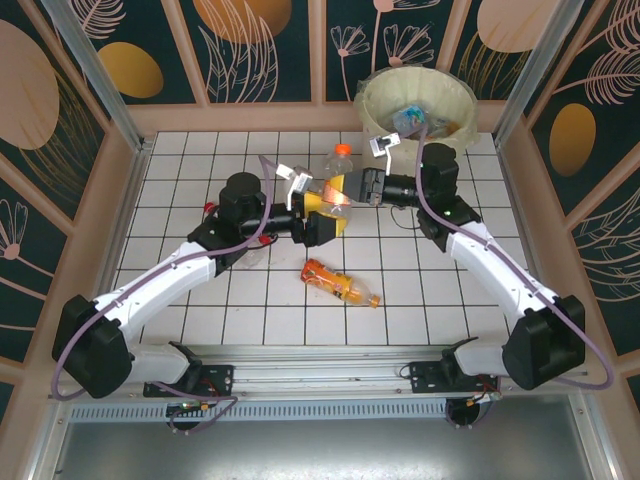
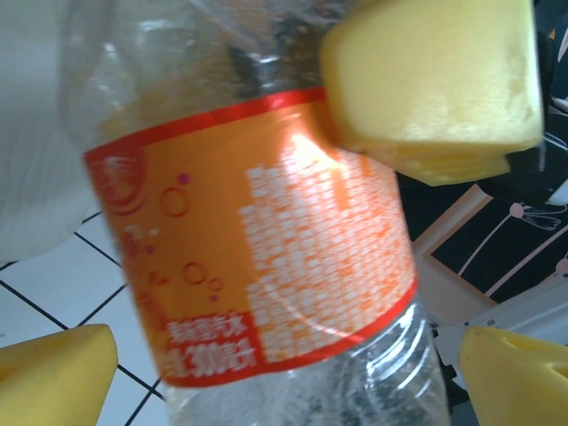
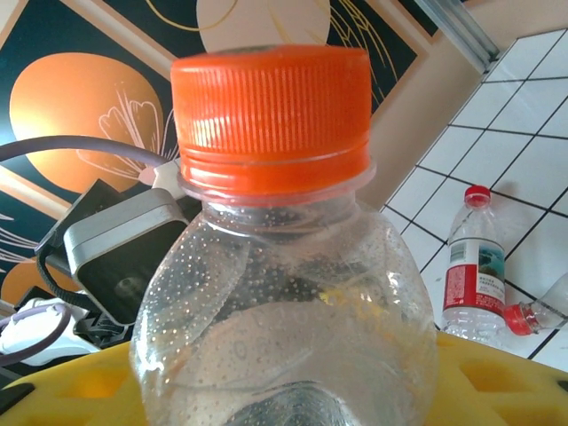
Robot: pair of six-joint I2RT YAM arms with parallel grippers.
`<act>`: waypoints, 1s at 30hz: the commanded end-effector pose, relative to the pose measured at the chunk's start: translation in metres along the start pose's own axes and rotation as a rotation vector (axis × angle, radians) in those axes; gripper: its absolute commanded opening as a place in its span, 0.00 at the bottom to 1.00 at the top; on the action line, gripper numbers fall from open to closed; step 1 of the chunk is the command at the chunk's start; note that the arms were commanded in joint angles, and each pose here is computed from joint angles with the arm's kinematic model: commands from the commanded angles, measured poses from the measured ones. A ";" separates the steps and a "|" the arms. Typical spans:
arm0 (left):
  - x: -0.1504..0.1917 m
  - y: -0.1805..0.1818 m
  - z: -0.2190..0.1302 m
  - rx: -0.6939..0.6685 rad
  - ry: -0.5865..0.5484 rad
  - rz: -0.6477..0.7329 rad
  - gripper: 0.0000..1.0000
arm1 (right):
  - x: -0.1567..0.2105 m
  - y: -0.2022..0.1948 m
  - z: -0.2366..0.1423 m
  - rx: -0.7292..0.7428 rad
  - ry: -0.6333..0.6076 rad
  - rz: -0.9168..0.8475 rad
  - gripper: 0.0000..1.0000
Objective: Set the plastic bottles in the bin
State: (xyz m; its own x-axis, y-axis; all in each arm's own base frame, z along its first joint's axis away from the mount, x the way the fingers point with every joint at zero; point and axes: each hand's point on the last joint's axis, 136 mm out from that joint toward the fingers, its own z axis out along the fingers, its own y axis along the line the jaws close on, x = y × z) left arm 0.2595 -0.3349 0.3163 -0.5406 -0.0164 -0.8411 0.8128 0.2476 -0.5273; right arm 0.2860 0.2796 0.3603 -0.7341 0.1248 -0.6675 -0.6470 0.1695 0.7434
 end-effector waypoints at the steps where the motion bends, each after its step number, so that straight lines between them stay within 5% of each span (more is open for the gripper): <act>1: -0.028 -0.018 -0.011 -0.004 -0.079 0.085 0.99 | -0.016 0.025 -0.015 0.013 -0.073 -0.108 0.58; 11: -0.039 0.004 -0.046 -0.253 -0.207 0.125 0.98 | -0.066 0.013 -0.072 0.384 -0.304 -0.315 0.58; 30: -0.031 0.008 -0.046 -0.276 -0.151 0.046 0.98 | -0.204 -0.023 -0.142 0.879 -0.556 -0.540 0.58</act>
State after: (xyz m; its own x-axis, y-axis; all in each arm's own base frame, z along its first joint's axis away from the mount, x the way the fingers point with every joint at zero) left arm 0.2801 -0.2884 0.3397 -0.4425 -0.1341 -0.8867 0.7275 0.5244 -0.4424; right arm 0.4070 0.1248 0.4816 -0.1253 0.2479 -0.9607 -0.3893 0.8783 0.2774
